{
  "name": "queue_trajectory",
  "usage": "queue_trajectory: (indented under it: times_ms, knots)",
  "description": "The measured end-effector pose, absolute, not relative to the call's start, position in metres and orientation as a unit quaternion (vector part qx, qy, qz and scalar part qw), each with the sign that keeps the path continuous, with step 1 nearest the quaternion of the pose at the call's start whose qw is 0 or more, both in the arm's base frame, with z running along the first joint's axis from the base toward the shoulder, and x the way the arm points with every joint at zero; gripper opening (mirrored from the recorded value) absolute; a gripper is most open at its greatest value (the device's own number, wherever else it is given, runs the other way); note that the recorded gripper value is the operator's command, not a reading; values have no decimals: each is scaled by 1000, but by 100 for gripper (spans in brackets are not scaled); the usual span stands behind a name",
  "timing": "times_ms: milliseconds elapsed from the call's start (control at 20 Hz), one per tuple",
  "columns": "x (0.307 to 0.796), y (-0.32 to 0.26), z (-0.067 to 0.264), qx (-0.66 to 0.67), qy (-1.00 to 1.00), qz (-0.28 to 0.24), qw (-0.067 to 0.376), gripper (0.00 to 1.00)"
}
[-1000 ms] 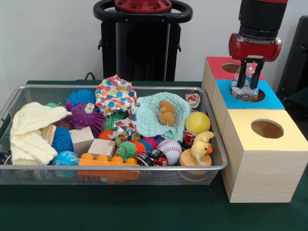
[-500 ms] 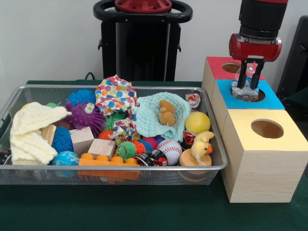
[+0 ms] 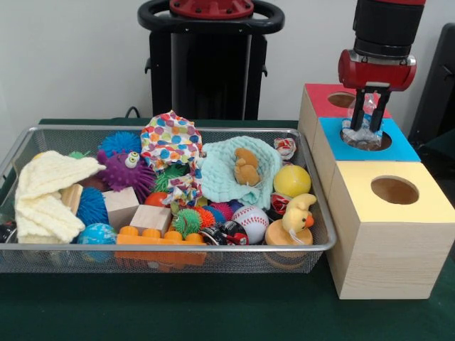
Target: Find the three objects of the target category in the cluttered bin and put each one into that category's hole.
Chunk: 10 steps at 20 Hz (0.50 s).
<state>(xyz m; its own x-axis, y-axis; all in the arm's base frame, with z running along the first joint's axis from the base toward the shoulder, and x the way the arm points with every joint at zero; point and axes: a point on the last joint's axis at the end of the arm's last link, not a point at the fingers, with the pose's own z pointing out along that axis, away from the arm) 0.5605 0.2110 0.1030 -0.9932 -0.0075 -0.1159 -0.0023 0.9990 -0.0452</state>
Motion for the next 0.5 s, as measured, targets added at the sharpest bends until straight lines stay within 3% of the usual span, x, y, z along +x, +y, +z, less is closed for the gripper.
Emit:
queue_trajectory:
  times_ms: [500]
  knots:
    - [561,211,103,0,998,-21,59,0]
